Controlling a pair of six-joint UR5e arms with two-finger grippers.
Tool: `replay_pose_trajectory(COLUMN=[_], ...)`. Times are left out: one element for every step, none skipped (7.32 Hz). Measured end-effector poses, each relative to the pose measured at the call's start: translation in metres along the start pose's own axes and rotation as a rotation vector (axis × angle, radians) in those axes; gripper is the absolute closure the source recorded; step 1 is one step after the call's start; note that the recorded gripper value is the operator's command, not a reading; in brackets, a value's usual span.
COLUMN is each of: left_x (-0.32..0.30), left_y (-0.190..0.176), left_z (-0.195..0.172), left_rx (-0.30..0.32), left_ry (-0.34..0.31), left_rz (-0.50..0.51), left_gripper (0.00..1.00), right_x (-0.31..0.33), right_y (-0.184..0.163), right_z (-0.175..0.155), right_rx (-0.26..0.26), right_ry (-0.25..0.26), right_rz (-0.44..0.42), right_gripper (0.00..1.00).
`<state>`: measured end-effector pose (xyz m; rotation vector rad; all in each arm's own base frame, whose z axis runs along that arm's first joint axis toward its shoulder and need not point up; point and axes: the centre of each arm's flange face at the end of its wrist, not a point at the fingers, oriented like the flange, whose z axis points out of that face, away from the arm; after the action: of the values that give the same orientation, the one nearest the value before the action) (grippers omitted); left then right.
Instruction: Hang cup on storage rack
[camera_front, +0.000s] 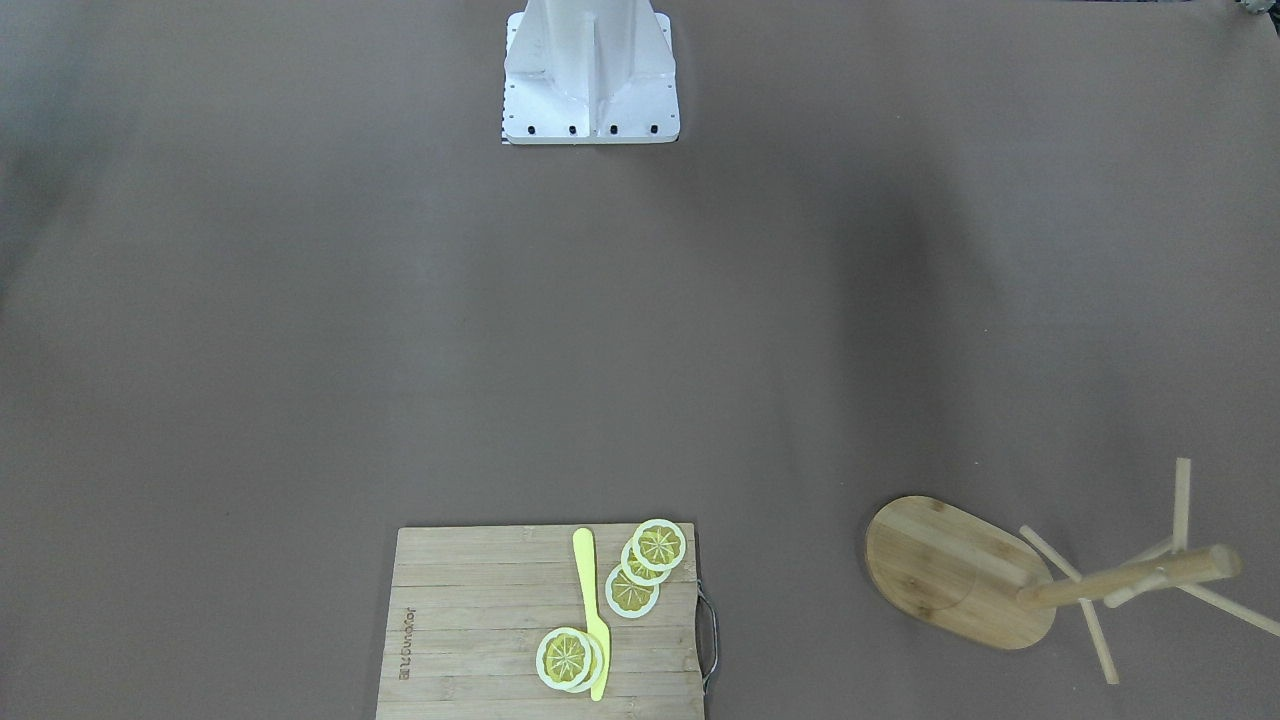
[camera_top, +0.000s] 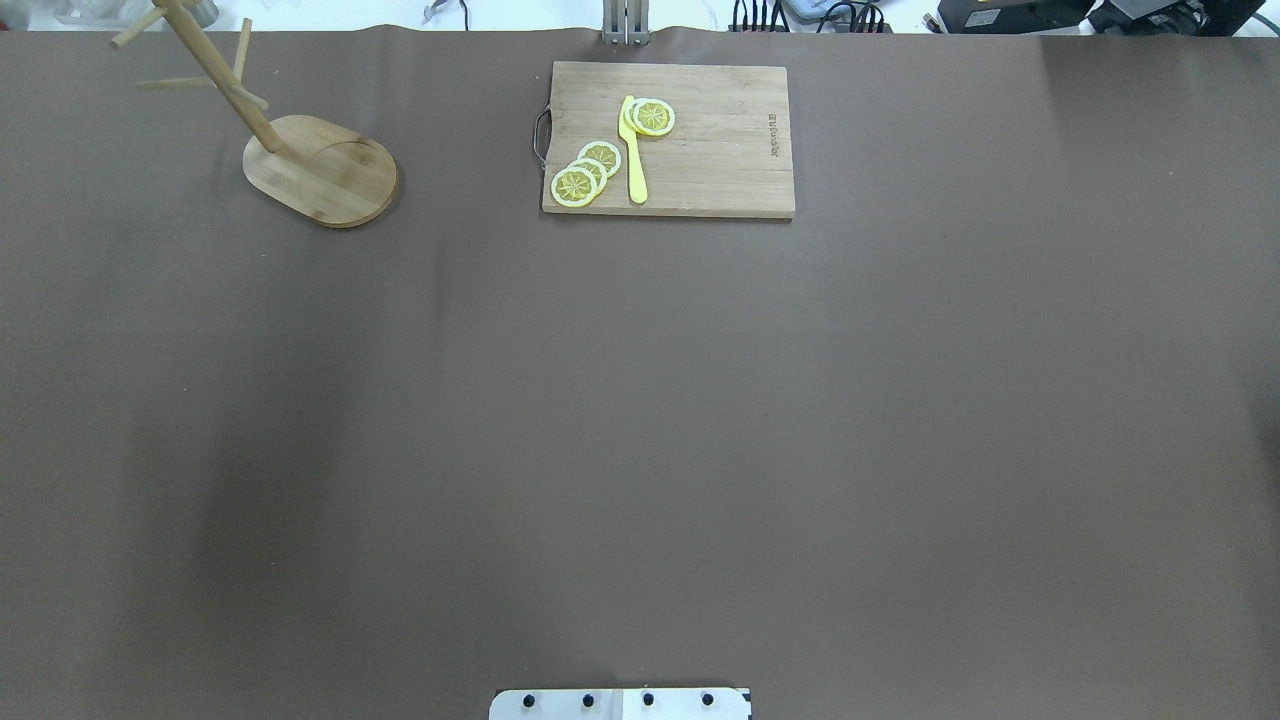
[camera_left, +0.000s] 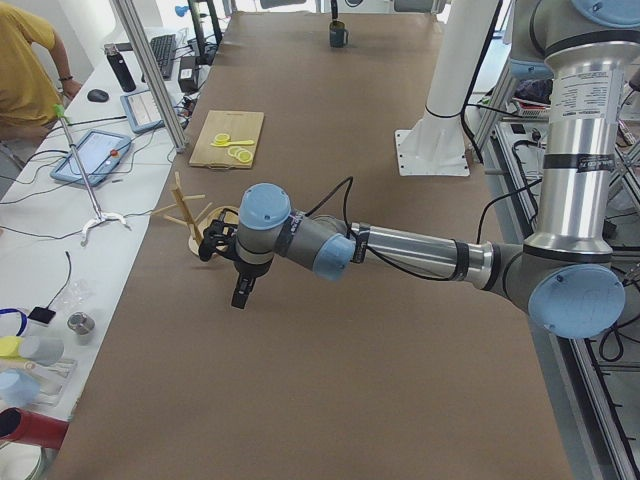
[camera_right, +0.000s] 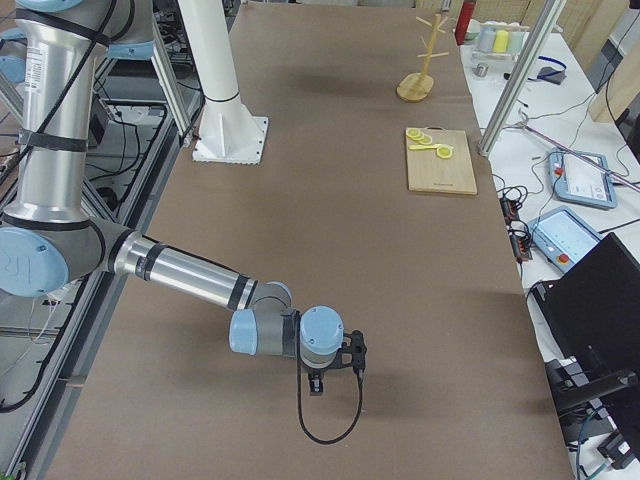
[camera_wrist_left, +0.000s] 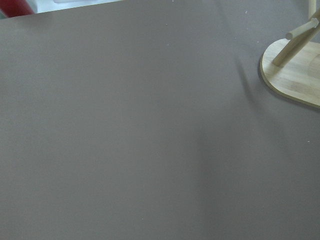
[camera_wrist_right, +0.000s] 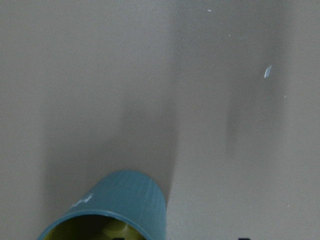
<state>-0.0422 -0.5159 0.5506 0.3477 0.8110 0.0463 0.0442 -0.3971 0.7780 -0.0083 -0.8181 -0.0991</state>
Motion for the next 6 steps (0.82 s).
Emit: replay_pose_trajectory(left_x=[-0.0002, -0.0007, -0.0011, -0.0016, -0.0023, -0.0029], left_y=[0.0002, 0.0008, 0.0017, 0.0029, 0.0044, 0.0055], left_z=[0.0002, 0.0005, 0.0008, 0.0011, 0.0015, 0.0018], left_rx=[0.0, -0.001, -0.002, -0.004, -0.005, -0.006], left_ry=[0.0, 0.0, 0.0, -0.001, -0.001, -0.001], left_rz=[-0.001, -0.002, -0.003, -0.004, -0.005, -0.007], left_gripper=[0.01, 0.01, 0.01, 0.01, 0.01, 0.01], right_x=[-0.0008, -0.0017, -0.0031, -0.0044, -0.0057, -0.0069], right_y=[-0.0002, -0.0004, -0.0007, -0.0013, -0.0021, -0.0026], right_z=[0.0008, 0.0014, 0.0014, 0.001, 0.0005, -0.0002], right_rx=[-0.002, -0.003, -0.002, -0.001, 0.0, 0.002], right_ry=[-0.003, -0.007, -0.014, -0.022, -0.027, -0.031], right_rz=[-0.001, -0.001, -0.002, -0.003, -0.003, -0.003], right_gripper=[0.5, 0.73, 1.0, 1.0, 1.0, 1.0])
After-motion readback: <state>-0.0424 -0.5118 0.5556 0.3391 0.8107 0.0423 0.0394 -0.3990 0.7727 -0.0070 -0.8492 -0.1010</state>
